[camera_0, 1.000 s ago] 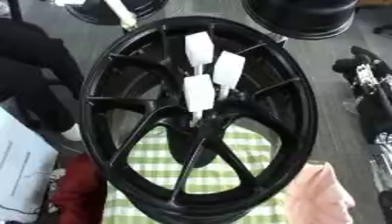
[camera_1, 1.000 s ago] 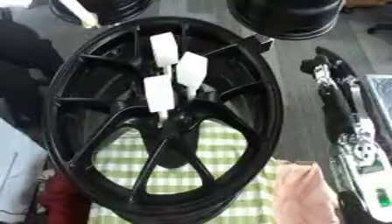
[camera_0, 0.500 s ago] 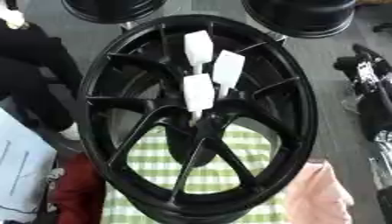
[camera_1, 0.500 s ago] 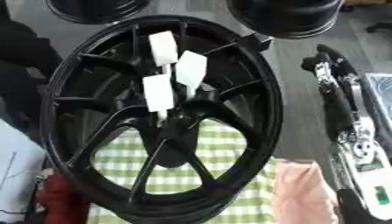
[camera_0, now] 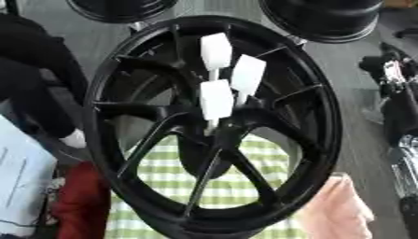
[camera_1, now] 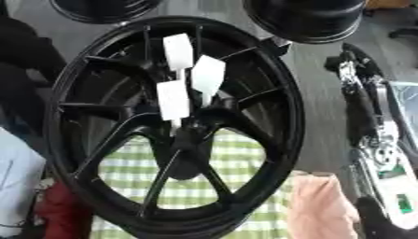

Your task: Pull the pin out of the wheel hub.

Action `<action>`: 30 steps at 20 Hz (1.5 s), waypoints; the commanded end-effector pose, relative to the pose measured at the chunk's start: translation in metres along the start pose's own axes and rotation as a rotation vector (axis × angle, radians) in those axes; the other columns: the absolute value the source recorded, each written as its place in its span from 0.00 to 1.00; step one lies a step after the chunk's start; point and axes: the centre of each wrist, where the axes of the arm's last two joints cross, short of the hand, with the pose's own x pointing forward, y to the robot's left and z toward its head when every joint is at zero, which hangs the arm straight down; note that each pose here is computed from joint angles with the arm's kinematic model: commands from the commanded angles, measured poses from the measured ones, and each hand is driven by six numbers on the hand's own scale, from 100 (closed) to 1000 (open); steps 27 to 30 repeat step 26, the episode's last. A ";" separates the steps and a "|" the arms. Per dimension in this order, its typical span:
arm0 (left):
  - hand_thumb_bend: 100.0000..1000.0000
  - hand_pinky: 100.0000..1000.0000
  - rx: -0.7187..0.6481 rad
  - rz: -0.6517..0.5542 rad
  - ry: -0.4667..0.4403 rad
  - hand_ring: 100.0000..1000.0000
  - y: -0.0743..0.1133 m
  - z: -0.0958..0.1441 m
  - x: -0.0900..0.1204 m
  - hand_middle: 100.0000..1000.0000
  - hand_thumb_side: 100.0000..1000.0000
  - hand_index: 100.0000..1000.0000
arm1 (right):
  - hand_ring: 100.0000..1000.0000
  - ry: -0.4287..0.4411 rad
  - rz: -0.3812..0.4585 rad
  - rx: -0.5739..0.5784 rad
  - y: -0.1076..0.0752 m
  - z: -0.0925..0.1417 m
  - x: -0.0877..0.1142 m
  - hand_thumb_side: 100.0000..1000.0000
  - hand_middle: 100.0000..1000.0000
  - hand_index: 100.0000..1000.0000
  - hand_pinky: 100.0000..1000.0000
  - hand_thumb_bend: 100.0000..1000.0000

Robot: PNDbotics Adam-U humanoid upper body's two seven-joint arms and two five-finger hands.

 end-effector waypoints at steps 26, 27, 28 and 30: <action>0.05 0.55 0.393 0.676 -0.270 0.55 -0.004 0.039 0.009 0.71 0.82 0.76 | 0.78 -0.026 -0.045 0.023 0.007 -0.002 0.007 0.55 0.63 0.85 1.00 0.00; 0.05 0.55 0.393 0.676 -0.270 0.55 -0.004 0.039 0.009 0.71 0.82 0.76 | 0.78 -0.026 -0.045 0.023 0.007 -0.002 0.007 0.55 0.63 0.85 1.00 0.00; 0.05 0.55 0.393 0.676 -0.270 0.55 -0.004 0.039 0.009 0.71 0.82 0.76 | 0.78 -0.026 -0.045 0.023 0.007 -0.002 0.007 0.55 0.63 0.85 1.00 0.00; 0.05 0.55 0.393 0.676 -0.270 0.55 -0.004 0.039 0.009 0.71 0.82 0.76 | 0.78 -0.026 -0.045 0.023 0.007 -0.002 0.007 0.55 0.63 0.85 1.00 0.00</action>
